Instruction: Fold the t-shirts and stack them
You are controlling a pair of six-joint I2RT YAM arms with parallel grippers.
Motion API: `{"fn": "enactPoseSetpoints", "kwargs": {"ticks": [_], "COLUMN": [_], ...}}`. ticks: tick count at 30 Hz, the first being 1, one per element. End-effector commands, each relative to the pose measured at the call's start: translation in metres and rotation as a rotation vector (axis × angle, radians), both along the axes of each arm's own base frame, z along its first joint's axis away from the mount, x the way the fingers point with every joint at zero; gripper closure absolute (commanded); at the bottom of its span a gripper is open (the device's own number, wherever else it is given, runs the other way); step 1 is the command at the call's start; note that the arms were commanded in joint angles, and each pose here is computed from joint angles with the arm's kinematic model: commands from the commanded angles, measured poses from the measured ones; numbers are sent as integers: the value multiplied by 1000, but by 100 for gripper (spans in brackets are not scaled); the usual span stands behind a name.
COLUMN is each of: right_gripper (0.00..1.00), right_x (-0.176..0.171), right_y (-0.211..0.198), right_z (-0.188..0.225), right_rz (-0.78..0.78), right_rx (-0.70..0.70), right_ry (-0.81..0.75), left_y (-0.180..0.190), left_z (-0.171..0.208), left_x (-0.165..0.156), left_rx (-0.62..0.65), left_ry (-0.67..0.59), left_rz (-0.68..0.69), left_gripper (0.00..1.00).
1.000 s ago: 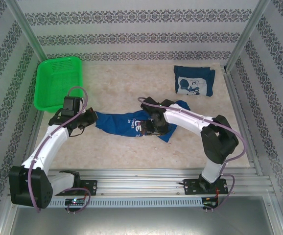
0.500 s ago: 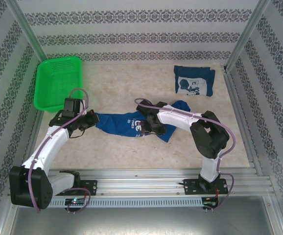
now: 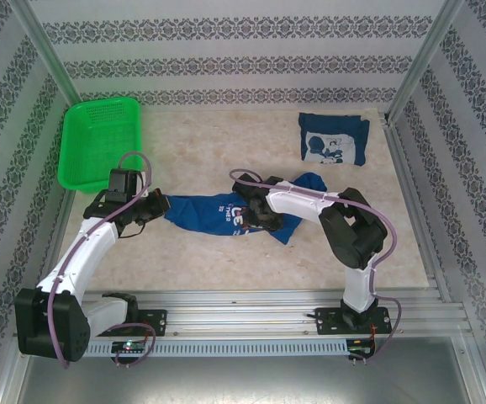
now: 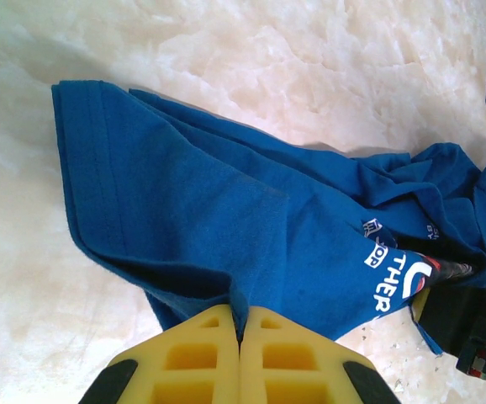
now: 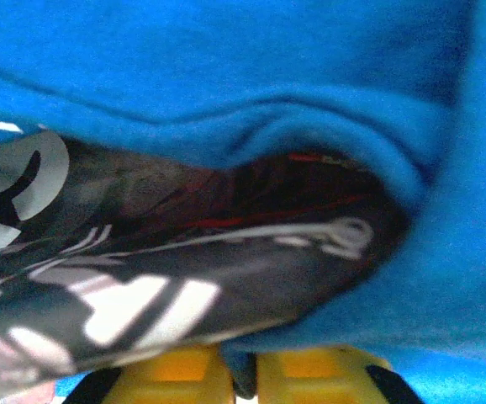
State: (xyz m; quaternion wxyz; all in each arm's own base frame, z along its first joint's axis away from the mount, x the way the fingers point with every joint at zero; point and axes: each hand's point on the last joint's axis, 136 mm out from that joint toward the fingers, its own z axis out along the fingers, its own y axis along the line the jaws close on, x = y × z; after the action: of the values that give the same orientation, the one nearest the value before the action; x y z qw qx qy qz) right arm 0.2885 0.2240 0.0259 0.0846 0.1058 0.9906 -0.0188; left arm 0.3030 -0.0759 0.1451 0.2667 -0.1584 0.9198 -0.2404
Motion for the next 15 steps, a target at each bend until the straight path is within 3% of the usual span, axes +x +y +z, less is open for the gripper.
{"fn": "enactPoseSetpoints", "kwargs": {"ticks": [1,5,8,11,15], "right_gripper": [88,99,100,100,100], "right_x": [0,-10,-17,-16,-8], "right_y": [-3,-12,-25,-39,-75], "right_z": [38,70,103,145,227], "right_rz": [14,18,4,-7,-55], "right_rx": [9,52,85,156,282], "right_ry": [-67,-106,-164,-258,-458], "left_y": [0,1,2,5,15], "left_z": [8,15,34,68,142], "left_x": [0,3,9,18,35], "left_rx": [6,8,4,-2,-5], "left_ry": [-41,-54,-79,-129,-257], "left_rz": [-22,-20,-17,-4,30], "left_gripper": [100,100,100,100,100]}}
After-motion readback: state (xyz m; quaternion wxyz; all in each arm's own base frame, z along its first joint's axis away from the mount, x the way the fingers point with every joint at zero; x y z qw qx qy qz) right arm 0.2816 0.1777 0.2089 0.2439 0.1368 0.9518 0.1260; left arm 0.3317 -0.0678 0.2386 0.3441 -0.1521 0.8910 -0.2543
